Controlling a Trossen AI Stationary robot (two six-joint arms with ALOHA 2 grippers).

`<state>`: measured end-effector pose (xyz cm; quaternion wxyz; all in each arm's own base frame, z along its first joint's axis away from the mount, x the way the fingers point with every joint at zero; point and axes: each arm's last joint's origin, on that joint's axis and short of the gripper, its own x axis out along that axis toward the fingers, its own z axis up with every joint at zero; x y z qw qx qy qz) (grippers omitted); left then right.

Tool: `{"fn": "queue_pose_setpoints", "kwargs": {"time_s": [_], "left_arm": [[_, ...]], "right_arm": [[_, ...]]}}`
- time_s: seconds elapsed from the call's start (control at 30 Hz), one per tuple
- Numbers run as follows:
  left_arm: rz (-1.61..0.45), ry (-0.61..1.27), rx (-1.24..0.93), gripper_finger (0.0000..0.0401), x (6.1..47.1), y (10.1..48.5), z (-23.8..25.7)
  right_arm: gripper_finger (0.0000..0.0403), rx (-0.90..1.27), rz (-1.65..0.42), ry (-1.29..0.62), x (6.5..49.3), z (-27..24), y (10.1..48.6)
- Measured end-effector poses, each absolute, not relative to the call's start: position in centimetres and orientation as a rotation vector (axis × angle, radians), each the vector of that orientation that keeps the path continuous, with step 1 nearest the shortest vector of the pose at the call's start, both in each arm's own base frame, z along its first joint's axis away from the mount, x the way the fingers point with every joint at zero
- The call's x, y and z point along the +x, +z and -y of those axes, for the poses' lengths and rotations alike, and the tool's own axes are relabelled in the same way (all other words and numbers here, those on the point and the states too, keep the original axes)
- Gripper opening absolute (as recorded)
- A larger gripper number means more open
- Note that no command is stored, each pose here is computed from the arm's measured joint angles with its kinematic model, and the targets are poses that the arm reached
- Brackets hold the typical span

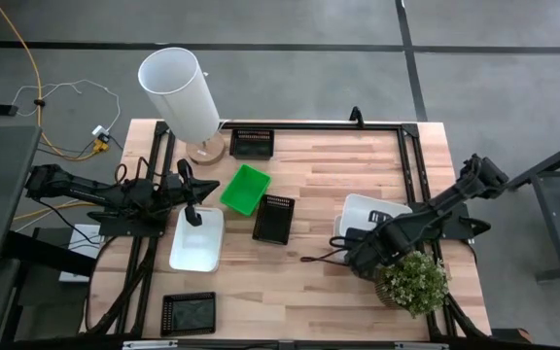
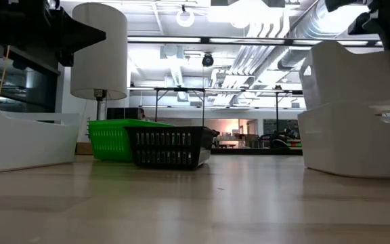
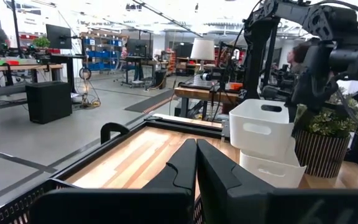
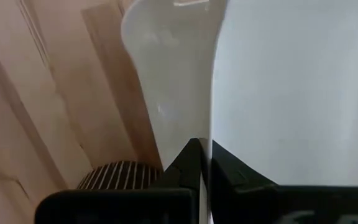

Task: Stack baskets by color
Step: Stack the top white bin on the bottom right white bin

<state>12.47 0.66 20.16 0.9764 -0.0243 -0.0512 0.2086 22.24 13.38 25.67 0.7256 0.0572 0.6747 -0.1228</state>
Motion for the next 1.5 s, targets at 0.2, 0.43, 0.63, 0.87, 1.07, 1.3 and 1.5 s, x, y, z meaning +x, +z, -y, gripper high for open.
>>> {"fn": "queue_pose_setpoints", "kwargs": {"time_s": [0.2,0.43,0.63,0.87,1.07,1.3,1.5], "left_arm": [[0.103,0.420,-0.049,0.0000,12.47,20.16,-0.66],[0.103,0.420,-0.049,0.0000,12.47,20.16,-0.66],[0.103,0.420,-0.049,0.0000,12.47,20.16,-0.66],[0.103,0.420,-0.049,0.0000,12.47,20.16,-0.66],[0.103,0.420,-0.049,0.0000,12.47,20.15,-0.66],[0.103,0.420,-0.049,0.0000,12.47,20.15,-0.66],[0.103,0.420,-0.049,0.0000,12.47,20.14,-0.66]], "right_arm": [[0.0000,0.165,-1.482,-0.200,22.59,-13.62,24.84],[0.0000,0.173,-1.449,-0.124,23.08,-14.02,24.84],[0.0000,0.167,-1.519,-0.140,22.48,-13.81,24.78],[0.0000,0.153,-1.555,-0.139,22.20,-13.69,24.76],[0.0000,0.139,-1.537,-0.144,22.28,-13.67,24.77],[0.0000,0.170,-1.522,-0.153,22.44,-13.78,24.77],[0.0001,0.191,-1.540,-0.177,22.29,-13.71,24.77]]}}
